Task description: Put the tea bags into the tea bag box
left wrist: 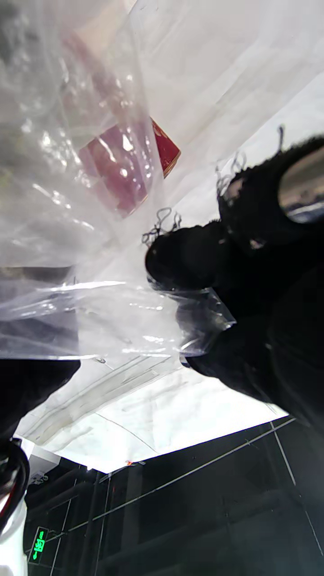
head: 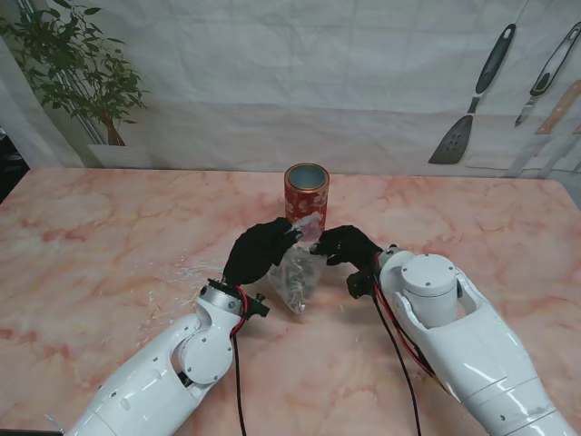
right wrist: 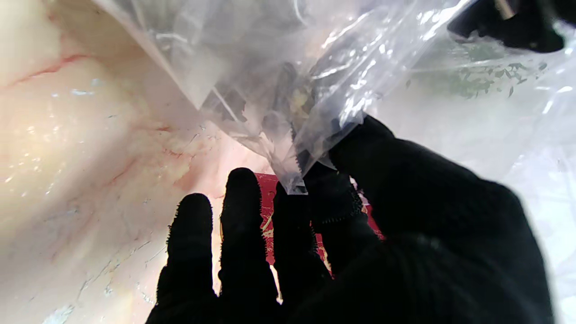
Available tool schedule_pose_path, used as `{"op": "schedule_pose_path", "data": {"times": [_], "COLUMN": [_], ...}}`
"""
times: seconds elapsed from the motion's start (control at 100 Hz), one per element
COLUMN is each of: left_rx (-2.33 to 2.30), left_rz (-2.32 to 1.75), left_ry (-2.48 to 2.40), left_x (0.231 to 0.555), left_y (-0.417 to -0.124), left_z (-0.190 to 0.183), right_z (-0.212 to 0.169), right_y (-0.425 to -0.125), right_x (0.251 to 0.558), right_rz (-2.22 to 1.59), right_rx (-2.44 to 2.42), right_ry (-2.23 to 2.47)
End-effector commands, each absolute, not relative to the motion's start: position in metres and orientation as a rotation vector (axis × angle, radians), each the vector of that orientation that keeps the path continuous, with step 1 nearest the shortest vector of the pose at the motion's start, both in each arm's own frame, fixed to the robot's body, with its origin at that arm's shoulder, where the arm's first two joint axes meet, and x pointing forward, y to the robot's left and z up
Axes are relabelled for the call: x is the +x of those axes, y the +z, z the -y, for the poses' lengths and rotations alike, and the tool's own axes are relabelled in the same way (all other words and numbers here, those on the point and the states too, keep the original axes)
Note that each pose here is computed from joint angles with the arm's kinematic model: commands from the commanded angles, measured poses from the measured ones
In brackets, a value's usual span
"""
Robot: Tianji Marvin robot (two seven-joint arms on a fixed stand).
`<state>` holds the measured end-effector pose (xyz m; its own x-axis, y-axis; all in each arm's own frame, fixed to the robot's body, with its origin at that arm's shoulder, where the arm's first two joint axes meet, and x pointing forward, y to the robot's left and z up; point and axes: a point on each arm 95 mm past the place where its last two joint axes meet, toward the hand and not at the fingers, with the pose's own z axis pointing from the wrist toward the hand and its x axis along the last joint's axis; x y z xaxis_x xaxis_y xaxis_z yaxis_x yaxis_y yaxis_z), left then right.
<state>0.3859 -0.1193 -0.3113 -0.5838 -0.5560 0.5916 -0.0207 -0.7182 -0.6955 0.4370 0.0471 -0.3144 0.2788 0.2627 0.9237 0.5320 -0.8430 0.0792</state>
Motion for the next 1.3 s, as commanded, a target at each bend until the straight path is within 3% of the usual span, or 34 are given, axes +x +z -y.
{"op": "schedule_pose_path", "data": {"times": [0.0, 1.29], "left_rx": [-1.197, -1.204], "left_rz": [-0.972, -0.985], "left_ry": [-2.343, -2.21], "left_x": [0.39, 0.414], "left_y": [-0.305, -0.317], "left_z": [0.119, 0.1], "right_z": [-0.039, -0.014], "right_y": [-0.309, -0.278], "right_x": [0.436, 0.418], "right_rz": [0.77, 0.575], "right_rx": [-2.305, -2.051], "right_ry": [-1.587, -1.734]}}
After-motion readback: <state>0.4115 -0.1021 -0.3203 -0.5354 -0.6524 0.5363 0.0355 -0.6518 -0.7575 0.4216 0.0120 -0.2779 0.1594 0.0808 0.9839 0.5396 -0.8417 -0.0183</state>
